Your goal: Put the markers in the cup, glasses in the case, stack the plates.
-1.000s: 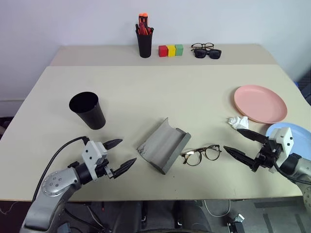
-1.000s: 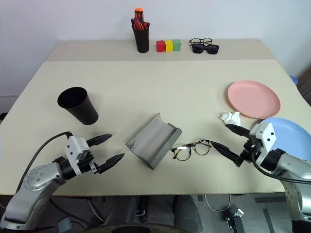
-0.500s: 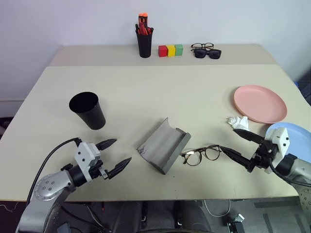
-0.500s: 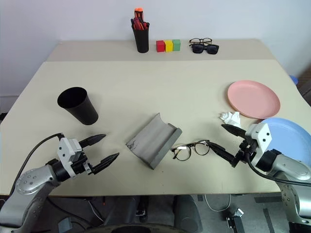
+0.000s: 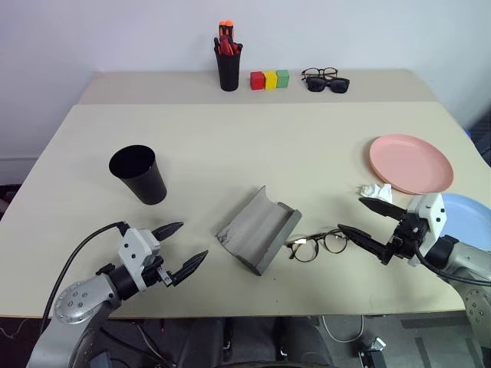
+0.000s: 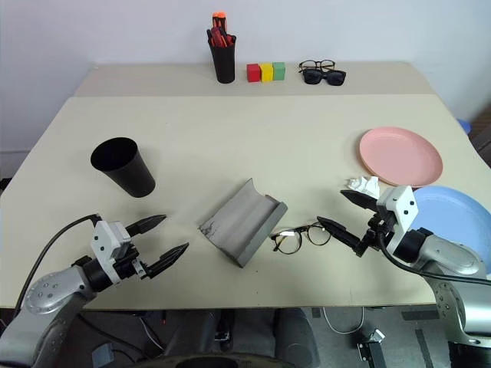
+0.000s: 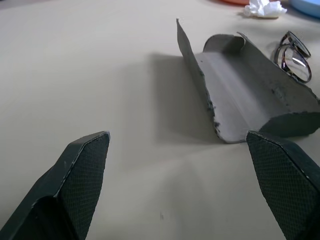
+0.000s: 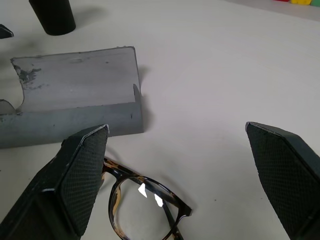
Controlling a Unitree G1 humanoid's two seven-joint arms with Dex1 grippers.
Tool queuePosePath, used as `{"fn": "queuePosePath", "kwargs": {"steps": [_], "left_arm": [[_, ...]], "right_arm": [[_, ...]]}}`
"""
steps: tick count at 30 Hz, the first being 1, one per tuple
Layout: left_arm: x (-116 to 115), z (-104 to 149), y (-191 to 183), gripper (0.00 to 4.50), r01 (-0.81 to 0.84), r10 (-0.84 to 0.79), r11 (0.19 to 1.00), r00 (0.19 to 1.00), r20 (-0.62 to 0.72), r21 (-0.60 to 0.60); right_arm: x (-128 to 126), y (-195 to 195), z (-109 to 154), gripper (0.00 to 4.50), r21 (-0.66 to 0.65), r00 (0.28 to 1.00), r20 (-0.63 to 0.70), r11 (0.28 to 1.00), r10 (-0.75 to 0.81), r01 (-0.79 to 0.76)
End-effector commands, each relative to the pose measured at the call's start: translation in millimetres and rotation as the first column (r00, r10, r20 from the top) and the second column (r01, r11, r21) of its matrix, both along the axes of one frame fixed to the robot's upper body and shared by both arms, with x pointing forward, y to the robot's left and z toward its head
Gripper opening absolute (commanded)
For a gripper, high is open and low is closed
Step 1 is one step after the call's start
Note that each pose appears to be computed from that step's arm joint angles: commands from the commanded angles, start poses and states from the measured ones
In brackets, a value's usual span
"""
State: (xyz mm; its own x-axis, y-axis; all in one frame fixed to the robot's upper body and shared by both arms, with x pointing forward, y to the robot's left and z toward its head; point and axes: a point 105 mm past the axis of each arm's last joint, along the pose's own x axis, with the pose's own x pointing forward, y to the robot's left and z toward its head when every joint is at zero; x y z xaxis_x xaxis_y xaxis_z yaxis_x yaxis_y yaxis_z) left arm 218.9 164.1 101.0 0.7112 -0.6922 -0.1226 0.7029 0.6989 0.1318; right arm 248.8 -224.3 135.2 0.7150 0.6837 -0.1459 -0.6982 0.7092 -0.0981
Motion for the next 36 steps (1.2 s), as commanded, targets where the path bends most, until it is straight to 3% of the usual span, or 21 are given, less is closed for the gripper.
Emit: {"fn": "queuePosePath", "kwargs": {"steps": [1,23,36], "left_arm": [[-3,16,-12,4.46,0.025,-0.024,1.000,0.998,0.051,-0.005],[9,50,-34,4.46,0.044,-0.042,0.999,0.997,0.064,-0.031],[10,44,-37,4.46,0.064,-0.063,0.998,0.997,0.046,-0.025]], "right_arm": [[-4,7,6,4.50,0.003,0.999,0.030,0.999,0.044,-0.044],[-6,-14,-2,4.50,-0.006,0.998,0.016,0.999,0.053,-0.053],[-5,-16,1,4.50,-0.011,0.999,0.035,0.999,0.042,-0.041]]}}
